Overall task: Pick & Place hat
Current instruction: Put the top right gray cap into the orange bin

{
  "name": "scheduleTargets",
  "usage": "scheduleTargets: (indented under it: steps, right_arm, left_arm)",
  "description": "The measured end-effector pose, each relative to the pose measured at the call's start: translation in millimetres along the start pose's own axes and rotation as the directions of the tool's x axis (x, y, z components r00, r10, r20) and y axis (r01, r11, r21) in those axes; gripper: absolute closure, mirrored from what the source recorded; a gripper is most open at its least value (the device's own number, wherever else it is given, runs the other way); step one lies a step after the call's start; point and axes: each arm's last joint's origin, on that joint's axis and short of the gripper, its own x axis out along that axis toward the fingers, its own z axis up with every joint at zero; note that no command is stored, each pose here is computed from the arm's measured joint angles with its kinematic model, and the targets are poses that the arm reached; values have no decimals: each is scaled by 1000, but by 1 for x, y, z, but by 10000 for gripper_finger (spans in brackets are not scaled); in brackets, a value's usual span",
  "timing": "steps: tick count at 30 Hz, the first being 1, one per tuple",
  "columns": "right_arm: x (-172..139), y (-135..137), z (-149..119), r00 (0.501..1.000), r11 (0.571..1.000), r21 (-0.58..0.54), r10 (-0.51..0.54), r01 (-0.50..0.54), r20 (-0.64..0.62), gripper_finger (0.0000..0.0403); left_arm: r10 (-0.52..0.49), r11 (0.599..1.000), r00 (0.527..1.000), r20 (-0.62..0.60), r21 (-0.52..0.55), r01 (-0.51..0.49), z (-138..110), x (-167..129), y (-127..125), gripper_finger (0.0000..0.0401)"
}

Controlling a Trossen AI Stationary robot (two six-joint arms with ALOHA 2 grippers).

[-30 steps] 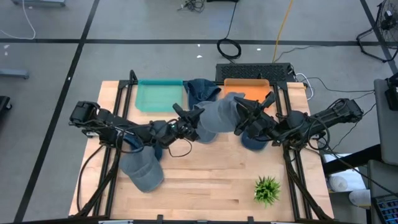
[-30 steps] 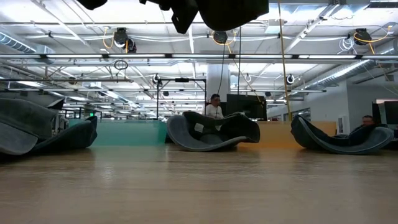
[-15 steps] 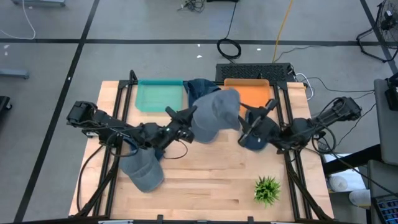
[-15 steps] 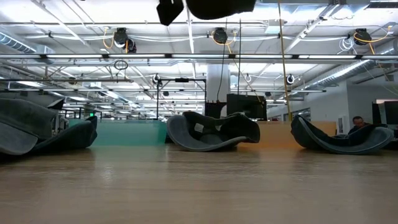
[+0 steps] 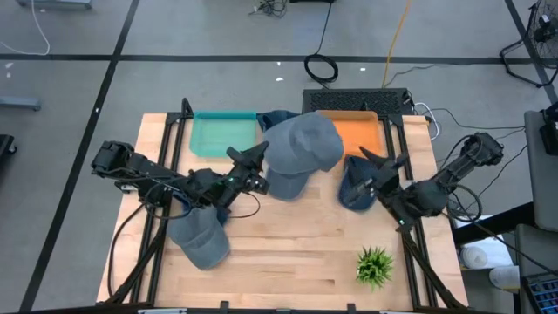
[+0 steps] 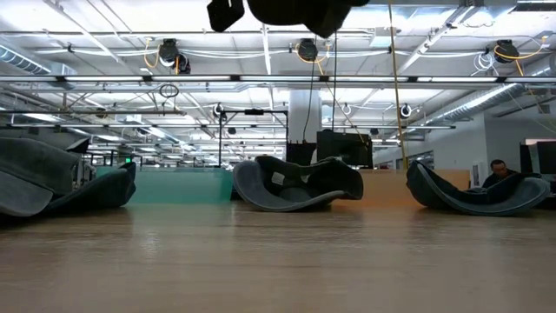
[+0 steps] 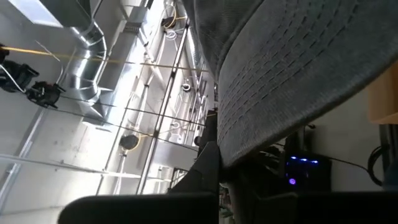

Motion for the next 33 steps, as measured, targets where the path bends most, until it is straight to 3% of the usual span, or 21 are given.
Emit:
scheduleTargets:
  steps: [12, 17, 23, 33]
  right_arm:
    - [-17, 12, -56, 984, 969, 169, 173, -179, 48, 183]
    - [-13, 17, -83, 957, 913, 285, 281, -290, 75, 183]
    - [-13, 16, -105, 928, 843, 392, 359, -369, 100, 183]
    - [-13, 10, -126, 923, 784, 495, 364, -375, 122, 190]
  left_arm:
    - [-32, 993, 997, 66, 113, 25, 7, -8, -5, 393]
    - [-65, 985, 994, 94, 164, 49, 11, -13, -9, 393]
    - [-168, 948, 979, 116, 293, 128, 17, -23, -24, 393]
    - [-208, 950, 966, 156, 267, 162, 25, -43, -27, 393]
